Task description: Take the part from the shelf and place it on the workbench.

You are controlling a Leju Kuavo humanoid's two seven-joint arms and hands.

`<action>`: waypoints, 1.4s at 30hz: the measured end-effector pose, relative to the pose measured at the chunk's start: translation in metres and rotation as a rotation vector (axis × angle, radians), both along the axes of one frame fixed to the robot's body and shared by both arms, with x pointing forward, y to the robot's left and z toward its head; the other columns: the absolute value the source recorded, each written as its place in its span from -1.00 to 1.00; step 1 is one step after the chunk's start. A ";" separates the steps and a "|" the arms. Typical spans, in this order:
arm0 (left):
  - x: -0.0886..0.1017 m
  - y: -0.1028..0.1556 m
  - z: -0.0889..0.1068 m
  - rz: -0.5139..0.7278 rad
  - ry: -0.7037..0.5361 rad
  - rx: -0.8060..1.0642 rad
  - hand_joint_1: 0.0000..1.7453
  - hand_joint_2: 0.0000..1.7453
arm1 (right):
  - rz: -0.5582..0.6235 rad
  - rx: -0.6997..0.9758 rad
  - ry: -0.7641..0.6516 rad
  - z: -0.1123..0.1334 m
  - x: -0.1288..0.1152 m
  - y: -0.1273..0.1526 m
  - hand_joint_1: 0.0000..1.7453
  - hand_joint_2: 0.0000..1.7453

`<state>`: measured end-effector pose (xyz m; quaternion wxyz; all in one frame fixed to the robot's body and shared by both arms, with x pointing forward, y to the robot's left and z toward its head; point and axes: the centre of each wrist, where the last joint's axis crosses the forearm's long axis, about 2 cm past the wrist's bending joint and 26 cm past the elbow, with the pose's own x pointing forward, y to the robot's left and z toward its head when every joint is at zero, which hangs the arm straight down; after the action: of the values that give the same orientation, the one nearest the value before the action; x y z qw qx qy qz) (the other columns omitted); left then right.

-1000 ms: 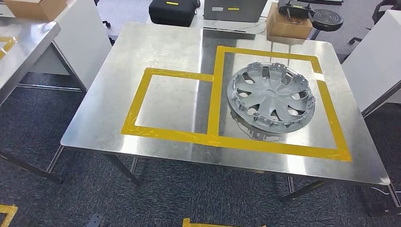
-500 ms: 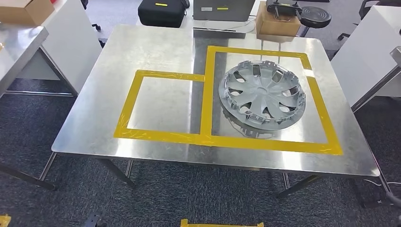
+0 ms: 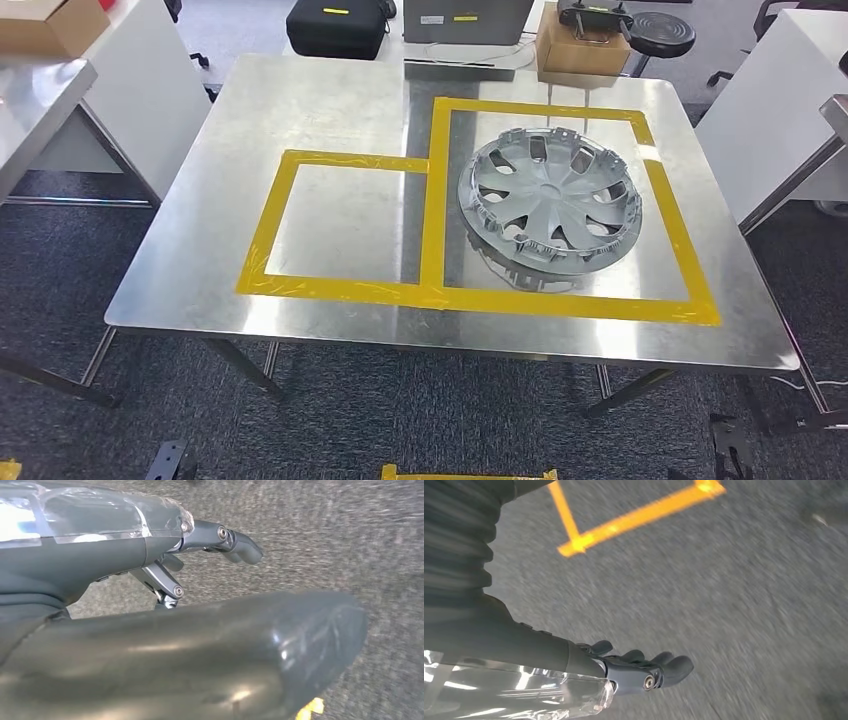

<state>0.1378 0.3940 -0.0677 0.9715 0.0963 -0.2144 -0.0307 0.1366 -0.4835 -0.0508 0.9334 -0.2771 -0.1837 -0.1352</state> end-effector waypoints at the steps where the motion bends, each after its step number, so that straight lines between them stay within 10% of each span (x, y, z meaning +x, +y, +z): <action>1: 0.000 0.000 0.000 -0.007 -0.012 -0.004 -1.00 -1.00 | 0.018 0.058 0.017 -0.003 -0.001 0.005 -1.00 1.00; 10: -0.002 -0.013 -0.004 -0.103 -0.093 -0.090 -1.00 -1.00 | 0.199 0.463 0.130 -0.023 -0.008 0.047 -1.00 1.00; 42: 0.016 -0.037 -0.009 -0.115 -0.097 -0.145 -1.00 -1.00 | 0.267 0.494 0.076 0.001 0.061 0.053 -1.00 1.00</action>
<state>0.1536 0.3568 -0.0771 0.9611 0.0148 -0.2678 -0.0662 0.1977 -0.4304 -0.0500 0.9884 -0.0195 -0.1452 -0.0412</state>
